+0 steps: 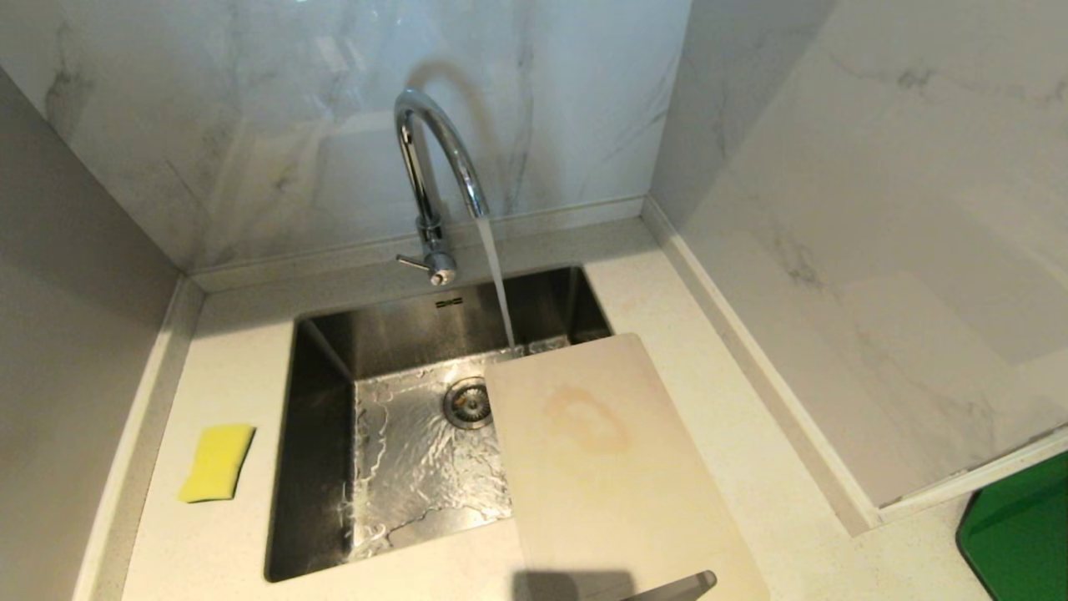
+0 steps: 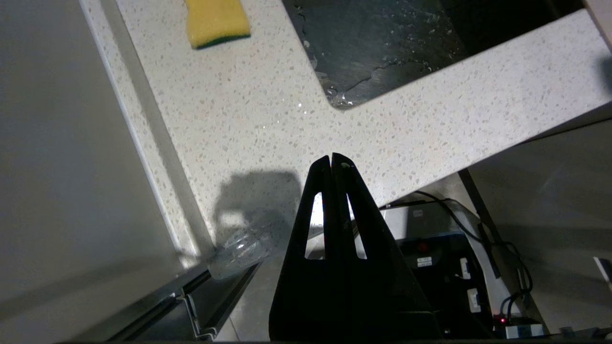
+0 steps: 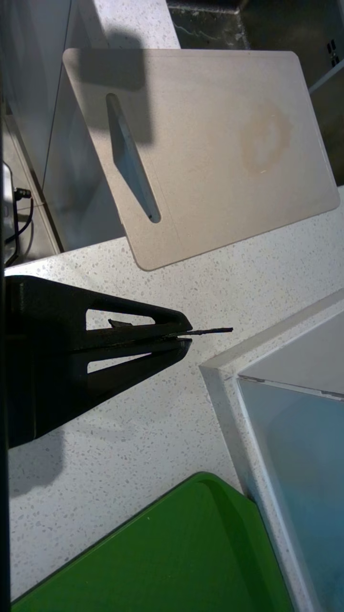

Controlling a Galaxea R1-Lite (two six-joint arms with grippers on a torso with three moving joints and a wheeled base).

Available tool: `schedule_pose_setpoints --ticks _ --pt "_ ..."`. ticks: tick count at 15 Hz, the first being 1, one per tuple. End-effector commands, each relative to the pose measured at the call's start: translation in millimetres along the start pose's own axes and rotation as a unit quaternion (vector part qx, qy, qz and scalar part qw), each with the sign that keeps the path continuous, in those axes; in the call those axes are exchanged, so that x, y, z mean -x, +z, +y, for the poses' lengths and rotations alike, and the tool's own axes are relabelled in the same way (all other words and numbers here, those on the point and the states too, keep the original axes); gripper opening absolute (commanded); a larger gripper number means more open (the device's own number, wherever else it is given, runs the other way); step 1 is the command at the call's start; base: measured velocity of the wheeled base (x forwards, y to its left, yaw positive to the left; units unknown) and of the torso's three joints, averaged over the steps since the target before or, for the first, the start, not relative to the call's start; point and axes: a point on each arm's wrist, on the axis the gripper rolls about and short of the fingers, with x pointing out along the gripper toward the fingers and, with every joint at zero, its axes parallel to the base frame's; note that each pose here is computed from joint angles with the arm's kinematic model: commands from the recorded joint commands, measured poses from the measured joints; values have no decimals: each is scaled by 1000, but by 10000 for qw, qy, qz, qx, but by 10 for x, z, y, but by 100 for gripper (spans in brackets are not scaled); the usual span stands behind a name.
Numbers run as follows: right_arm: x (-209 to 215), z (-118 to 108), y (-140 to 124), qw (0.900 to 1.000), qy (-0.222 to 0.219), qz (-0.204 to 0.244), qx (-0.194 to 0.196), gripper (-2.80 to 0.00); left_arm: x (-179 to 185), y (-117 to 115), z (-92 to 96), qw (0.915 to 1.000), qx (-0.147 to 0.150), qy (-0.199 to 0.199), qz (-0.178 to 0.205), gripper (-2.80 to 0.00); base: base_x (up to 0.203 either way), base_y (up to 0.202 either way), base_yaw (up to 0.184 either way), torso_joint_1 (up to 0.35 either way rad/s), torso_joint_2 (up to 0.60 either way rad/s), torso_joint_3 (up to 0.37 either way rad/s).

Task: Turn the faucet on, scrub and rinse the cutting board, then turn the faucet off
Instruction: Pick up the cleaning cloth

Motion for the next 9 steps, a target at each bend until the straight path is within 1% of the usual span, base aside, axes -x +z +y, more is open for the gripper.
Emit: schedule_pose_setpoints --ticks 1,2,3,4,7,9 --pt "1 0 0 10000 1 -11 0 -280 -151 283 8 9986 -21 -132 508 -280 0 0 0 0 0 0" --pt "1 0 -1 10000 0 -4 0 -280 -208 471 13 9980 -48 -229 583 -280 0 0 0 0 0 0" --pt "1 0 -1 10000 -5 -7 0 -280 -291 709 20 9970 -74 -317 708 -280 0 0 0 0 0 0" --pt "1 0 0 10000 -7 -11 0 -280 -409 856 27 9944 -117 -377 985 -280 0 0 0 0 0 0" --pt "1 0 0 10000 -4 -12 0 -280 -871 1069 73 9810 -230 -431 1879 -280 0 0 0 0 0 0" --pt "1 0 0 10000 0 -7 0 -280 -1183 1145 111 9717 -235 -444 2307 -280 0 0 0 0 0 0"
